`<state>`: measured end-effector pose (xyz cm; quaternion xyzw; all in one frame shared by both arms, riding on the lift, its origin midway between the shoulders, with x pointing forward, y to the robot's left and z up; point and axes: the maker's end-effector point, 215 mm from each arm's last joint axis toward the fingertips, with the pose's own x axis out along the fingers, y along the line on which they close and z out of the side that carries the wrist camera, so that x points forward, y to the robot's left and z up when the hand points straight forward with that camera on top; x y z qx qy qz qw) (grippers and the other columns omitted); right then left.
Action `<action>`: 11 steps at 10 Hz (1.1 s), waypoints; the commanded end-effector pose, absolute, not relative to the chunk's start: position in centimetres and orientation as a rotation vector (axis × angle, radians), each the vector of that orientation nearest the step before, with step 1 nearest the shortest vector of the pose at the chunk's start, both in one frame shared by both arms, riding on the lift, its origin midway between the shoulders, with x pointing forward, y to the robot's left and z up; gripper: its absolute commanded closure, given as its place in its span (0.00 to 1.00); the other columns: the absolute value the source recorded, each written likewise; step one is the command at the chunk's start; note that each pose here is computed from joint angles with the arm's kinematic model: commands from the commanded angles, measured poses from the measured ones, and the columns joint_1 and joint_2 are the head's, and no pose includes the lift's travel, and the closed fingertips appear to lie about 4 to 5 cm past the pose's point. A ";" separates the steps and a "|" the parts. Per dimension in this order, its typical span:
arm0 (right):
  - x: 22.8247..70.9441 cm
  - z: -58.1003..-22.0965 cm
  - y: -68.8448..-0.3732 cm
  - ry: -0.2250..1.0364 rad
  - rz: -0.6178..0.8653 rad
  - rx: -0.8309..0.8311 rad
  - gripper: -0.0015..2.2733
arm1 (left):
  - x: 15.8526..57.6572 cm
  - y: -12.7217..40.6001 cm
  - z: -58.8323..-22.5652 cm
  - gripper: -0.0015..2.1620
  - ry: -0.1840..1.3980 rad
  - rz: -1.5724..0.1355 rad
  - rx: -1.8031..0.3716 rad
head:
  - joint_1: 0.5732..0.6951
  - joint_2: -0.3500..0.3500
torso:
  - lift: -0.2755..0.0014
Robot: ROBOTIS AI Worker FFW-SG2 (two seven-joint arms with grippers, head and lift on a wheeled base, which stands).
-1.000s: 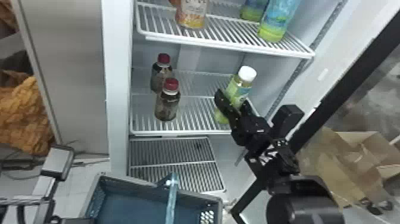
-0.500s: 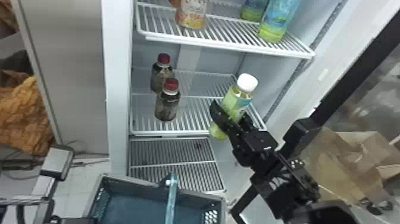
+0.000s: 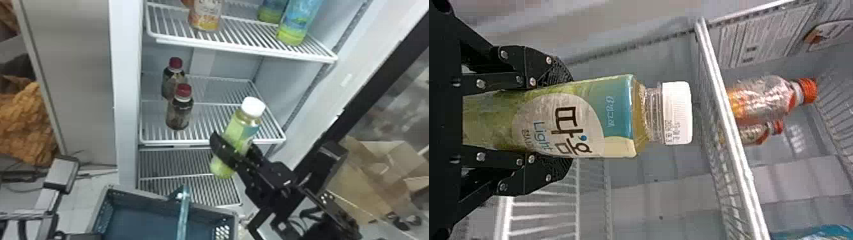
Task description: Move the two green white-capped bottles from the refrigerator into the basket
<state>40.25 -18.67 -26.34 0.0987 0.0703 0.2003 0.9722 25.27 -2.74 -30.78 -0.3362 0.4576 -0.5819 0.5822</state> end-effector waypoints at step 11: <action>29.9 -32.8 -15.7 0.580 0.473 0.256 0.38 | 25.2 -2.5 -31.1 0.54 1.073 -1.349 -0.788 | 1.00 0.00 | 0.04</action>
